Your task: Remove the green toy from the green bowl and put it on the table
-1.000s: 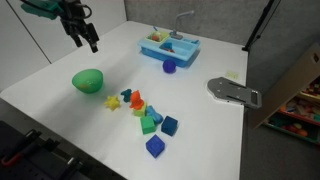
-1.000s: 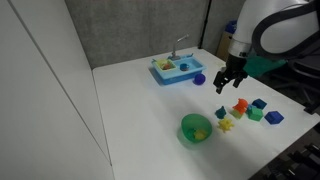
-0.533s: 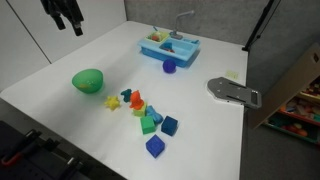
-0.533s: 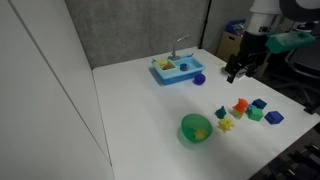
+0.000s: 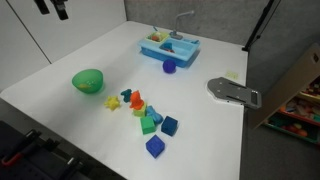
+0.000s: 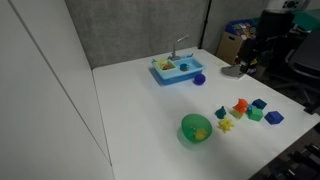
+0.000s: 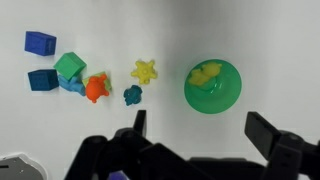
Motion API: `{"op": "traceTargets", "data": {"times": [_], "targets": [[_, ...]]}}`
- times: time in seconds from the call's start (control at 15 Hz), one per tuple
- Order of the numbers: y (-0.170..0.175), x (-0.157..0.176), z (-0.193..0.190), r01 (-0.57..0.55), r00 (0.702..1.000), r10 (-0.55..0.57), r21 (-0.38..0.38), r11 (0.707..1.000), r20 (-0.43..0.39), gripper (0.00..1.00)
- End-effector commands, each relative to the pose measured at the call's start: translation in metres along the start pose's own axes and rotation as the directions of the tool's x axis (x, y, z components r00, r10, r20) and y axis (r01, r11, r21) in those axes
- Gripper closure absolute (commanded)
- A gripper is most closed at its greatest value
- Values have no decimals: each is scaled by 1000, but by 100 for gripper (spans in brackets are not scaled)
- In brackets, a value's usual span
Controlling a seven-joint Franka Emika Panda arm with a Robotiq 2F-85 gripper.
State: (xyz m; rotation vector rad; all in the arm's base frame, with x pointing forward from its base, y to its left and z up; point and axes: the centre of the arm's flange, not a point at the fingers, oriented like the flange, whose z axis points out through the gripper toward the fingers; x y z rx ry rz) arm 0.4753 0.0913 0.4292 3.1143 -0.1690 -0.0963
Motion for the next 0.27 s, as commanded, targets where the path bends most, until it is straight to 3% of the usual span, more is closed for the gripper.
{"op": "traceTargets", "data": {"times": [0.0,0.2], "targets": [[5,-11,-19,-4,1000,4,3,1000,-1,0],[2,-6,-13,-2,1000,2,0,1000,-8,0]]}}
